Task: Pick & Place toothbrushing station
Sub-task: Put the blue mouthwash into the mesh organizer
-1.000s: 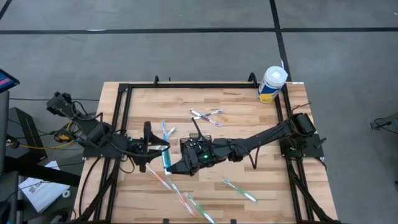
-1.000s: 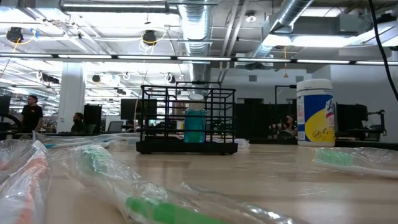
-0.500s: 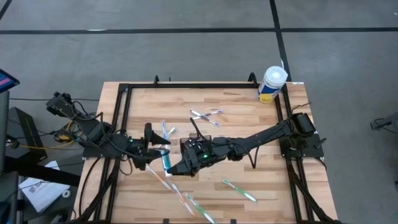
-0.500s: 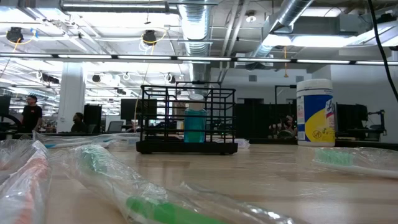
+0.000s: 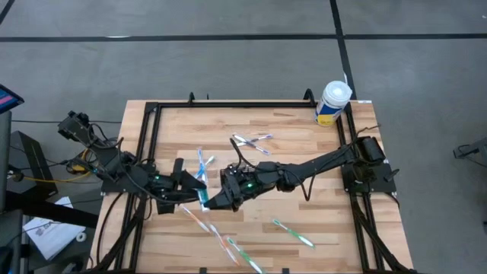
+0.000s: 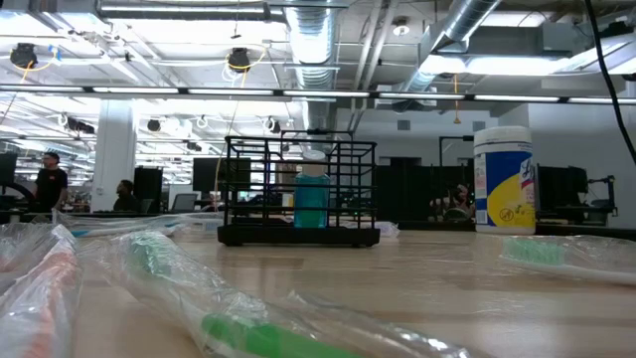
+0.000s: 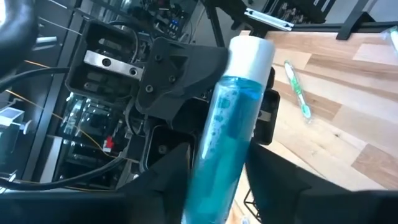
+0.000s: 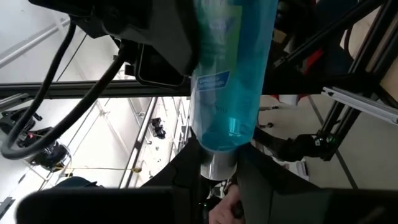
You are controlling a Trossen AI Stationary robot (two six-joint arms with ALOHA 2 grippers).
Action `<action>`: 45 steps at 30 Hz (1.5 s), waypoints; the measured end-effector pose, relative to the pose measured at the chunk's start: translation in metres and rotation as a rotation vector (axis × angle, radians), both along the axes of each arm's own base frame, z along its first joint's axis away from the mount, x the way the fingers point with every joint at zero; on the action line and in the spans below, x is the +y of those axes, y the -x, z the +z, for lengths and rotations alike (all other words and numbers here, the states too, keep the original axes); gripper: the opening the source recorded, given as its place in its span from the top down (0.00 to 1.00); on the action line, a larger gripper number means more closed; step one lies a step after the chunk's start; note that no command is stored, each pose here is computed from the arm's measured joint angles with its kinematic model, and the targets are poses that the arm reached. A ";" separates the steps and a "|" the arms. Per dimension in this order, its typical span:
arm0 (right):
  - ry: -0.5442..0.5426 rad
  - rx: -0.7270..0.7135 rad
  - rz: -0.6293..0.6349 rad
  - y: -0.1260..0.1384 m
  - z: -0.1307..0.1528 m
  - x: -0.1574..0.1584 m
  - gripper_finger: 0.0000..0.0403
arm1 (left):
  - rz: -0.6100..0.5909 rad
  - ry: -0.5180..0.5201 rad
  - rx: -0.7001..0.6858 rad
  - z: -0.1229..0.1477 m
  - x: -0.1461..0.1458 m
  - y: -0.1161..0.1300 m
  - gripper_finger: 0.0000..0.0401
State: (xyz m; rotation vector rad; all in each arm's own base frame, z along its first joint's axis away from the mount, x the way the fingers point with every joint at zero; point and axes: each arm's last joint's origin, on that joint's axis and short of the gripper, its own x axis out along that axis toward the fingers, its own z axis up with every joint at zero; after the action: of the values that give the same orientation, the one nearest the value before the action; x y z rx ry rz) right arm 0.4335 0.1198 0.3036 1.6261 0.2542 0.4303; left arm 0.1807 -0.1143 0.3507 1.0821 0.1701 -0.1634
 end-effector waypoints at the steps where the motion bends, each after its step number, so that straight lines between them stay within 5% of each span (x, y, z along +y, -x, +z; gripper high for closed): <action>1: -0.002 -0.001 0.001 0.000 0.000 0.000 0.84 | -0.001 0.000 0.000 0.000 0.000 0.000 0.70; 5: -0.010 -0.001 0.013 0.000 0.001 0.000 0.84 | 0.008 -0.003 -0.001 0.000 0.000 0.000 0.84; 14: 0.039 -0.081 0.006 0.001 0.005 0.001 0.86 | 0.040 0.018 -0.019 0.002 0.001 0.000 0.84; 22: 0.075 -0.181 -0.008 0.003 0.015 -0.007 0.55 | 0.117 0.122 -0.022 0.002 0.004 -0.002 0.84; 29: 0.101 -0.385 -0.038 0.012 0.040 -0.012 0.43 | 0.216 0.629 -0.001 0.002 0.021 -0.010 0.85; 37: 0.209 -0.476 -0.072 0.016 0.058 -0.011 0.56 | 0.196 1.105 -0.089 0.024 0.047 0.000 0.85; 41: 0.368 -0.465 -0.118 0.011 0.061 -0.014 0.62 | 0.094 1.422 -0.093 0.038 0.062 0.007 0.85; 45: 0.530 -0.463 -0.192 0.007 0.066 -0.028 0.66 | 0.052 1.569 -0.066 0.043 0.066 0.012 0.85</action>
State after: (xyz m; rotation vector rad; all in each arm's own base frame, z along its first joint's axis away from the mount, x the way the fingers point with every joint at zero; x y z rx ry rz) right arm 0.4268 0.0918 0.3699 0.9875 -0.1316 0.5259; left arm 0.1689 -0.0478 0.3935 -0.4792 -0.0222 -0.1546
